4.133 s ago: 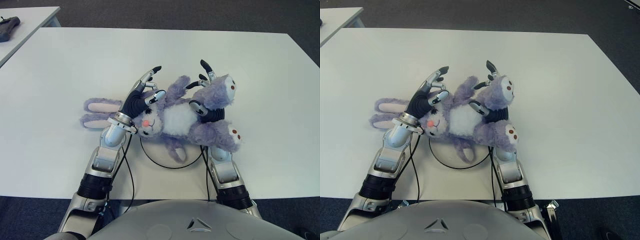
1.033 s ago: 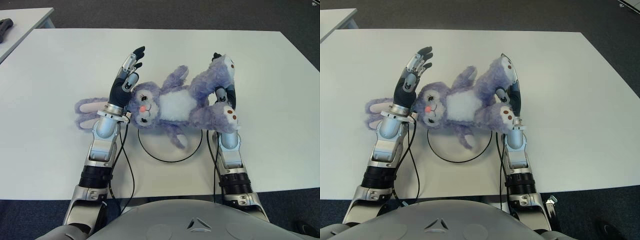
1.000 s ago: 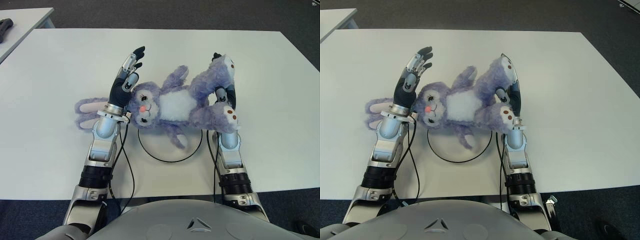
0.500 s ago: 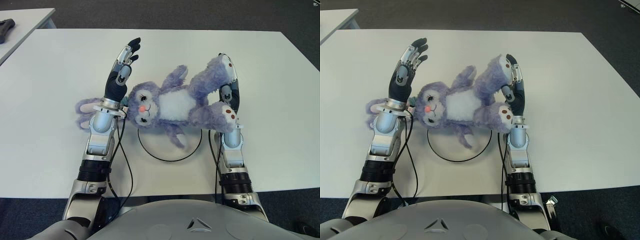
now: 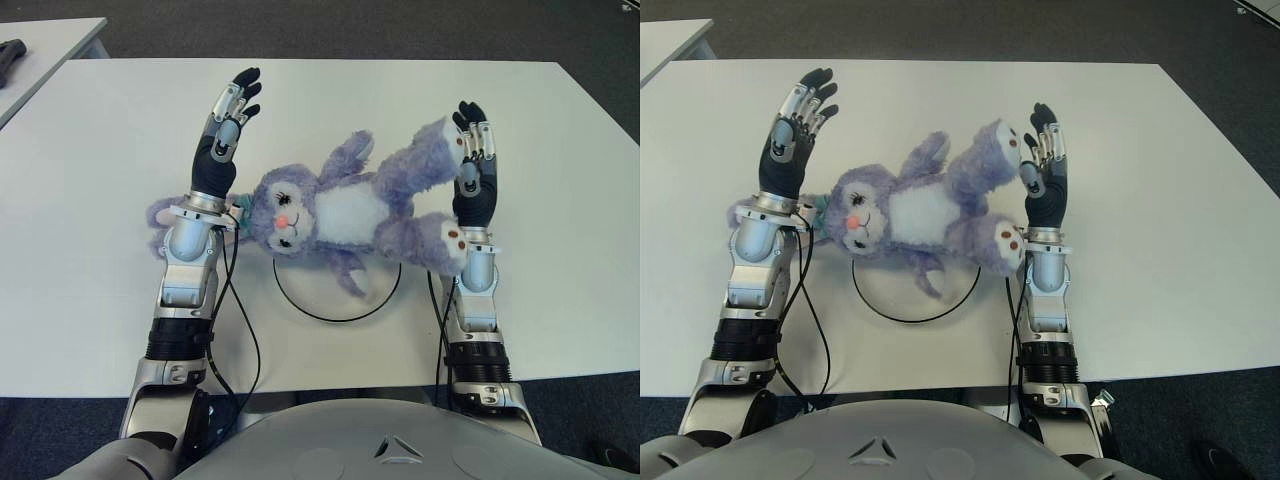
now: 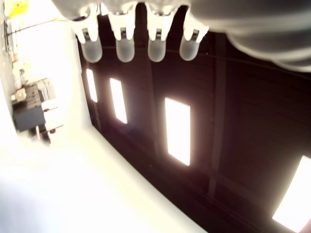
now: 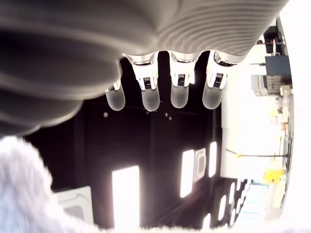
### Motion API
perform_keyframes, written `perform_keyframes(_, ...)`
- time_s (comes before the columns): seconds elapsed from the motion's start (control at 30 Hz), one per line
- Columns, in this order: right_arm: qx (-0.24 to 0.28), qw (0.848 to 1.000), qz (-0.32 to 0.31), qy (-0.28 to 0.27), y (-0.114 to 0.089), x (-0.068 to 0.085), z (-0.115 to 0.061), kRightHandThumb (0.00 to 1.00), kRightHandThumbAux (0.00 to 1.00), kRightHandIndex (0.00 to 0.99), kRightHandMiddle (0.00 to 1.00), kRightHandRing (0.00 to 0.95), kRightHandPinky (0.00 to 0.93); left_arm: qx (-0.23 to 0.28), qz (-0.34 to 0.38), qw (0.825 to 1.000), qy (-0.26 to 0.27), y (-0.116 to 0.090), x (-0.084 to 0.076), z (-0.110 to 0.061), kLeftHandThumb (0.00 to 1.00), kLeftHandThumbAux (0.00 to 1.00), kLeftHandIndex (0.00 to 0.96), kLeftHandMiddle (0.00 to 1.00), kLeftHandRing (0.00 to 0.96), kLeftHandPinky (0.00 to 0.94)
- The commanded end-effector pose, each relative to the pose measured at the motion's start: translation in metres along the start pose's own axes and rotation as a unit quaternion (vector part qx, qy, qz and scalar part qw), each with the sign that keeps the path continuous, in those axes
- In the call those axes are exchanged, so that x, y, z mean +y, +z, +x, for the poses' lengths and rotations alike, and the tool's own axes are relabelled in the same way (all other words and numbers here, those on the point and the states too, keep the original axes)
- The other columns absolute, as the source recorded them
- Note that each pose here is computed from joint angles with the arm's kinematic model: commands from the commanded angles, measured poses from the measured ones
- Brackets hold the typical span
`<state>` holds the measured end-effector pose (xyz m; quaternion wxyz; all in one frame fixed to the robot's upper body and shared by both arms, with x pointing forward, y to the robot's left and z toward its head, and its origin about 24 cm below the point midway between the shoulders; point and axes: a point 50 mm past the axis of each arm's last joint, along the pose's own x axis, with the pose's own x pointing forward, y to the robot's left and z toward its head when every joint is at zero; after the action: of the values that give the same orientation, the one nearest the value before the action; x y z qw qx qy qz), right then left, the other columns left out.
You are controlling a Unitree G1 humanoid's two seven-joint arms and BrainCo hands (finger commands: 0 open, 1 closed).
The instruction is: Put the doll into the plate.
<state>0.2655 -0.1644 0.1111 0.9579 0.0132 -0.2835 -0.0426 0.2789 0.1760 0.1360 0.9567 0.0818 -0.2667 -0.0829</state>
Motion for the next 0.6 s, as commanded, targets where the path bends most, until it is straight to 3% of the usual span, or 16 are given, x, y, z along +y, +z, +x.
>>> perform_keyframes(0.03,-0.013,1.0,0.011,-0.006,0.0019,-0.0015,0.0122,0.0,0.332,0.0,0.0,0.0,0.0,0.007,-0.002,1.0,-0.006,-0.0042,0.0022,0.0017,0.003,0.159,0.0,0.0,0.0,0.0)
perform_keyframes(0.6,-0.017,1.0,-0.019,-0.013,-0.0013,-0.0107,0.0175,0.0,0.343,0.0,0.0,0.0,0.0,0.01,0.017,1.0,0.017,-0.0092,0.0121,0.0049,0.0,0.147,0.0,0.0,0.0,0.0)
